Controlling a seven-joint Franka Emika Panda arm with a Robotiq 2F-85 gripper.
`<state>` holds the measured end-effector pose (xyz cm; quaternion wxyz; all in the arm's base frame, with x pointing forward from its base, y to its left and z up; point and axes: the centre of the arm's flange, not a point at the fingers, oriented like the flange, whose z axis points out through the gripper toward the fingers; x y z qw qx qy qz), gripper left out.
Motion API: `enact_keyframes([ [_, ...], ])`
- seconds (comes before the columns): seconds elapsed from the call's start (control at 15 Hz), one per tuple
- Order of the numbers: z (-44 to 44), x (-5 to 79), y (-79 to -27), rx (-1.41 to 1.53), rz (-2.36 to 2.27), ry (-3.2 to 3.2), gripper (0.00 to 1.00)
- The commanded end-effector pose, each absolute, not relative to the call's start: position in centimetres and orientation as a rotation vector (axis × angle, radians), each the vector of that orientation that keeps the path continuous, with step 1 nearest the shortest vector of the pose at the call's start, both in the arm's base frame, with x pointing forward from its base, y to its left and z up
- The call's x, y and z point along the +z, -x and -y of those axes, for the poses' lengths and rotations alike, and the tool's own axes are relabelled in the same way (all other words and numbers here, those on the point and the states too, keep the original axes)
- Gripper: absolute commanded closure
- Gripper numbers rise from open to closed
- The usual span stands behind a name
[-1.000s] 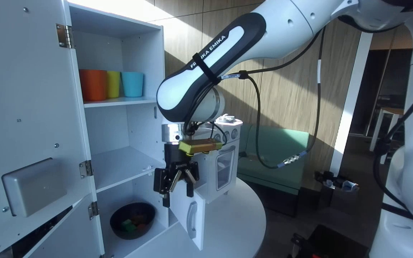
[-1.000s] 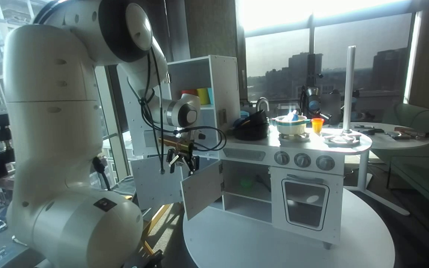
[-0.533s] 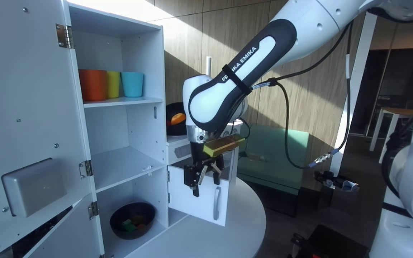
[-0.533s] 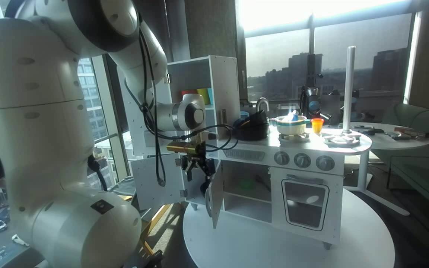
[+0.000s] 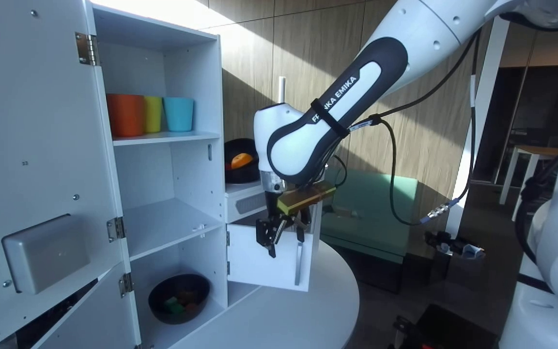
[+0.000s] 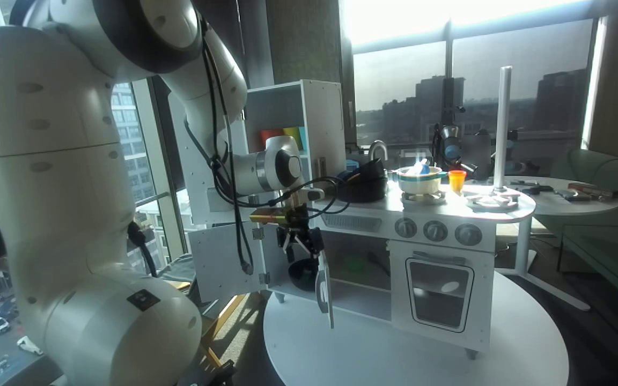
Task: Close the cupboard doors
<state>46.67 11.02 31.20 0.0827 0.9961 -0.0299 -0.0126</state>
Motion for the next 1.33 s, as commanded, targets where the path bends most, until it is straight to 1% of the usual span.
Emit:
enact_keyframes([
  [0.0,-14.6,33.1,-45.1,-0.107,0.043,-3.126,0.0],
  [0.27,-20.8,34.2,-43.0,-0.07,-0.033,-3.201,0.0],
  [0.47,-22.6,33.8,-42.3,-0.066,-0.074,-3.161,0.0],
  [0.67,-21.4,31.7,-41.7,-0.216,-0.037,-3.184,0.0],
  [0.8,-20.6,29.6,-41.4,-0.245,-0.003,-3.181,0.0],
  [1.07,-18.5,25.6,-42.5,-0.177,0.054,-3.088,0.0],
  [1.27,-16.4,23.3,-44.2,-0.033,0.144,-3.0,0.0],
])
